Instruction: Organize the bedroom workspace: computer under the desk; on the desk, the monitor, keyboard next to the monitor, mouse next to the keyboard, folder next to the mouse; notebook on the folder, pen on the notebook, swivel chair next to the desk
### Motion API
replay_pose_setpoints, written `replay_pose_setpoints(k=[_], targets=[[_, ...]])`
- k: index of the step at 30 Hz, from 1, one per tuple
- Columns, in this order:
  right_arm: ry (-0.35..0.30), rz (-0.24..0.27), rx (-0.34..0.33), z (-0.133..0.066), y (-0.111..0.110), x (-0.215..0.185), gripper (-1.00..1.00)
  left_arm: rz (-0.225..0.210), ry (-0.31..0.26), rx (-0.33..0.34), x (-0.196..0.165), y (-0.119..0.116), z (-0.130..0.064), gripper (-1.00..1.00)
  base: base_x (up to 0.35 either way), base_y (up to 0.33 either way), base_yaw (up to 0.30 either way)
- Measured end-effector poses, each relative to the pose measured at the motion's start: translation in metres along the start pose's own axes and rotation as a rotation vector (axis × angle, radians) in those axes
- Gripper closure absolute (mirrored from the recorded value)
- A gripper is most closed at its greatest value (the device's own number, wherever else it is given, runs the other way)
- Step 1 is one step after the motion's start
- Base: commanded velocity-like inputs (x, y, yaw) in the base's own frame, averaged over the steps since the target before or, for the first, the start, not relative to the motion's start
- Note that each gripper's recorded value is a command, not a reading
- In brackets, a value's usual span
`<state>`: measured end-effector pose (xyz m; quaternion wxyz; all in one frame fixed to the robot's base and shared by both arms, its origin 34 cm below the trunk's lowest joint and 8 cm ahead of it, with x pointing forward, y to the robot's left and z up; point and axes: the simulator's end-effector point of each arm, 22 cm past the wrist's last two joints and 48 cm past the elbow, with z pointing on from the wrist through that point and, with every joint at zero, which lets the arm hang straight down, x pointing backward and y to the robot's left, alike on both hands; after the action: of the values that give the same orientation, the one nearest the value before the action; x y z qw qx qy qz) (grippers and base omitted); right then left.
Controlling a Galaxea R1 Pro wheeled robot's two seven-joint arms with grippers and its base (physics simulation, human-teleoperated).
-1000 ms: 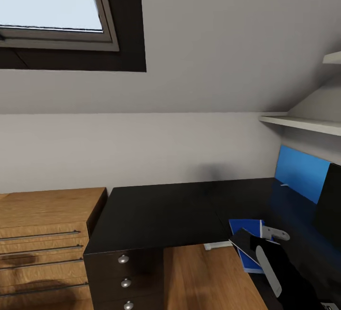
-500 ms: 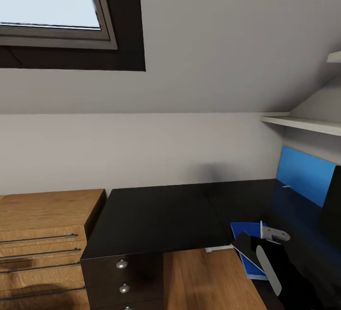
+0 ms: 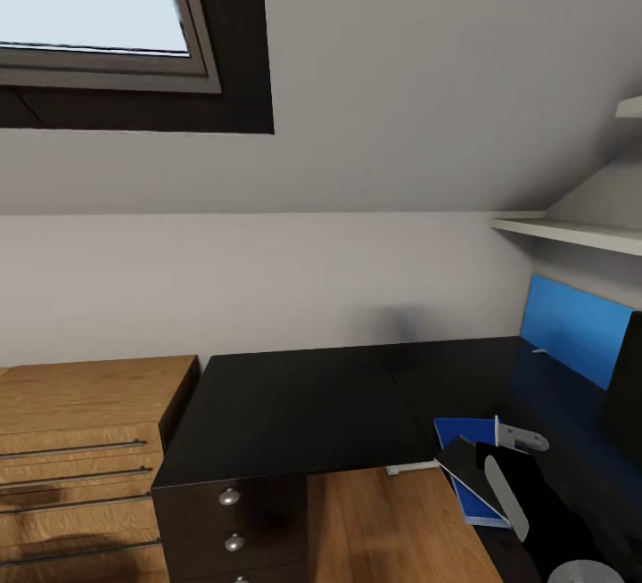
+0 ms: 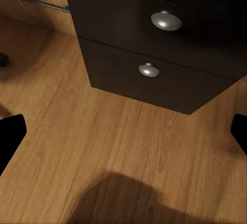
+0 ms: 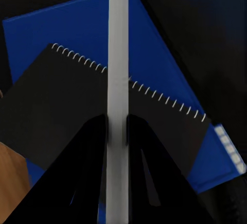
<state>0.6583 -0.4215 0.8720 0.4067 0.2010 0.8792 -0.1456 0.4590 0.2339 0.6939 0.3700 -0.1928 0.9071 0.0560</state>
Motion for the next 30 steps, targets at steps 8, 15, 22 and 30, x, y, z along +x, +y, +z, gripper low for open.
replay_pose_setpoints(k=[8,15,22,30], targets=[[-0.020,0.009,0.006,0.003,-0.004,-0.005,1.00,0.000,0.000,0.001,0.000,0.000,0.000,-1.00,0.000,0.000,0.000],[-0.027,0.021,0.004,0.010,-0.004,-0.004,1.00,0.000,0.000,0.000,0.000,0.000,0.000,-1.00,0.000,0.000,0.000],[-0.015,0.023,-0.054,0.025,0.003,-0.004,1.00,-0.004,-0.004,0.001,-0.002,-0.001,-0.001,-1.00,0.000,0.000,0.000],[-0.018,0.039,-0.042,0.038,-0.004,-0.005,1.00,-0.005,-0.004,0.001,-0.002,-0.001,-0.001,-1.00,0.000,0.000,0.000]])
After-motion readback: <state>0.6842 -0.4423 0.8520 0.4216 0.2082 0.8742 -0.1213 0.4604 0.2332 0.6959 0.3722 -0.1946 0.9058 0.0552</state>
